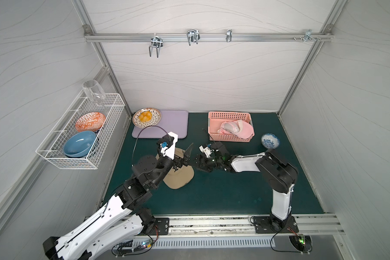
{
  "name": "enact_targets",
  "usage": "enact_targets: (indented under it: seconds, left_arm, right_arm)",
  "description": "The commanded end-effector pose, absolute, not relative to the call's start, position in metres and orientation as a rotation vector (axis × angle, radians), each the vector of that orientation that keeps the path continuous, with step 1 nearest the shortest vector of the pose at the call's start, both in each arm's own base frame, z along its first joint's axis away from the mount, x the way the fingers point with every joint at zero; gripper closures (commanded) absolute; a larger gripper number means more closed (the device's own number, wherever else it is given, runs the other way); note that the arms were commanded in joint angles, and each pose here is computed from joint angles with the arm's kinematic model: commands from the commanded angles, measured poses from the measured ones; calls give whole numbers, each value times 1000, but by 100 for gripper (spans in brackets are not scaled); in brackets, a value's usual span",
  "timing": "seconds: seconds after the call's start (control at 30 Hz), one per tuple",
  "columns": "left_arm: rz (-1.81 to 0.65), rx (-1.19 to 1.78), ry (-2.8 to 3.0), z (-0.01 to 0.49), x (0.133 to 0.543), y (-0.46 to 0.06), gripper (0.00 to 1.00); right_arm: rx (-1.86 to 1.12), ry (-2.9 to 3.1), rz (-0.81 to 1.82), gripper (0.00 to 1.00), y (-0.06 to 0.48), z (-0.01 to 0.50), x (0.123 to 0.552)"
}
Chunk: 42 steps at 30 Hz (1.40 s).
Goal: Turn the baseball cap inside out
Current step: Place the baseball cap at the center of the board, then pick up the baseball cap from the basket.
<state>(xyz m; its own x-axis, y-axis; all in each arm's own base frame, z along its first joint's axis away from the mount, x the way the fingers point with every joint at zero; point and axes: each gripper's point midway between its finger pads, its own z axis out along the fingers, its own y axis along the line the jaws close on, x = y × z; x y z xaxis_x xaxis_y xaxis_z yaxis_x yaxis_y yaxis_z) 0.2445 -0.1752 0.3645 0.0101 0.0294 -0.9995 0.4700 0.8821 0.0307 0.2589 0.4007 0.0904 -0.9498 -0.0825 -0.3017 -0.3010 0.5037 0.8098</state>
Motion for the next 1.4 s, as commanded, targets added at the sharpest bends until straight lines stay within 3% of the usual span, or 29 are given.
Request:
enact_targets:
  seconds: [0.0, 0.13, 0.3, 0.63, 0.87, 1.17, 1.37]
  left_arm:
    - [-355, 347, 1552, 375, 250, -170, 7]
    - [-323, 322, 1625, 363, 259, -171, 7]
    - [-301, 405, 1673, 341, 271, -189, 6]
    - [-183, 927, 1620, 290, 323, -288, 8]
    - [-127, 1223, 1499, 261, 373, -355, 12]
    - [-337, 1511, 1359, 212, 400, -426, 27]
    - [-389, 1626, 1336, 175, 422, -451, 30]
  right_arm:
    - [-327, 2626, 800, 1, 331, 66, 269]
    - [-232, 2543, 665, 1, 279, 102, 285]
    - [-90, 2460, 763, 4, 219, 155, 306]
    - [312, 2374, 869, 8, 107, 196, 338]
    - [354, 2310, 919, 8, 90, 216, 329]
    - [331, 2321, 947, 8, 93, 218, 309]
    - [329, 2334, 981, 8, 97, 212, 303]
